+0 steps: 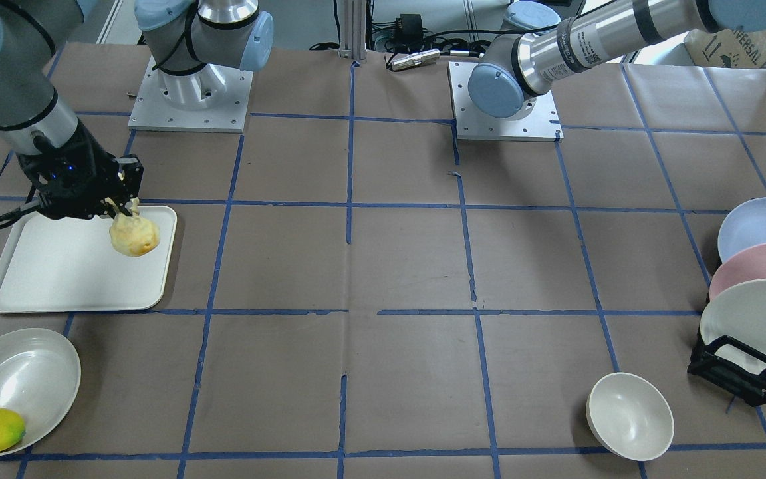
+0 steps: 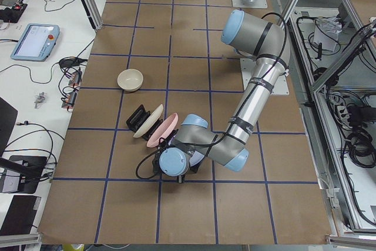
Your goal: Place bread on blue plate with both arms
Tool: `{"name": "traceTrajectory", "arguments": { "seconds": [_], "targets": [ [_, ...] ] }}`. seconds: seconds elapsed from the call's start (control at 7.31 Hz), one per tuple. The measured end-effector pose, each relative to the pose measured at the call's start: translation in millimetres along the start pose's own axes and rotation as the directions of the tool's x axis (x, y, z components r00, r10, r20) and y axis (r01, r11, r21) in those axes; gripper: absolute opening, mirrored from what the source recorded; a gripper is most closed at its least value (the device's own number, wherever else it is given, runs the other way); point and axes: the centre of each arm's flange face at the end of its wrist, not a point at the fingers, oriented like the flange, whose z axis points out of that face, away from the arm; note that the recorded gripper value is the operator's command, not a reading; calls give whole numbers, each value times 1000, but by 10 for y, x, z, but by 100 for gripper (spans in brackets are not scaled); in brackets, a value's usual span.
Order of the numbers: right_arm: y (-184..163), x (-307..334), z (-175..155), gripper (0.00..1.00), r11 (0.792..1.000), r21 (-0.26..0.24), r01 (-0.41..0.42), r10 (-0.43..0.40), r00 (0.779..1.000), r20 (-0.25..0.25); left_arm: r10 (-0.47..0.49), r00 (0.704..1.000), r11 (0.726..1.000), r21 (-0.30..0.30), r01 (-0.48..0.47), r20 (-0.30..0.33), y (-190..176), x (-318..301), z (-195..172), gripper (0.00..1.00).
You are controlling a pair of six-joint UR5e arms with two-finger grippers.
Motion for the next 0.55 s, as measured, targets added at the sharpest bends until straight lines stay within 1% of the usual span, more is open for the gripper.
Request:
{"name": "traceTrajectory", "arguments": {
  "seconds": [0.14,0.27,0.41,0.55],
  "targets": [
    [12,-116,-281,7,1000,-24,-9,9,1000,20,0,1000,1000,-11,0,10,13,2,-27,5],
    [26,-210,-397,8,999,-42,-32,33,999,32,1,1000,1000,-24,0,19,29,0,-46,4],
    [0,-345,-416,8,997,-59,-54,57,998,40,1,1000,999,-38,0,26,43,-5,-55,4],
    [-62,-516,-360,9,994,-81,-70,74,996,44,3,999,999,-45,-1,34,59,1,-91,4]
  ]
}}
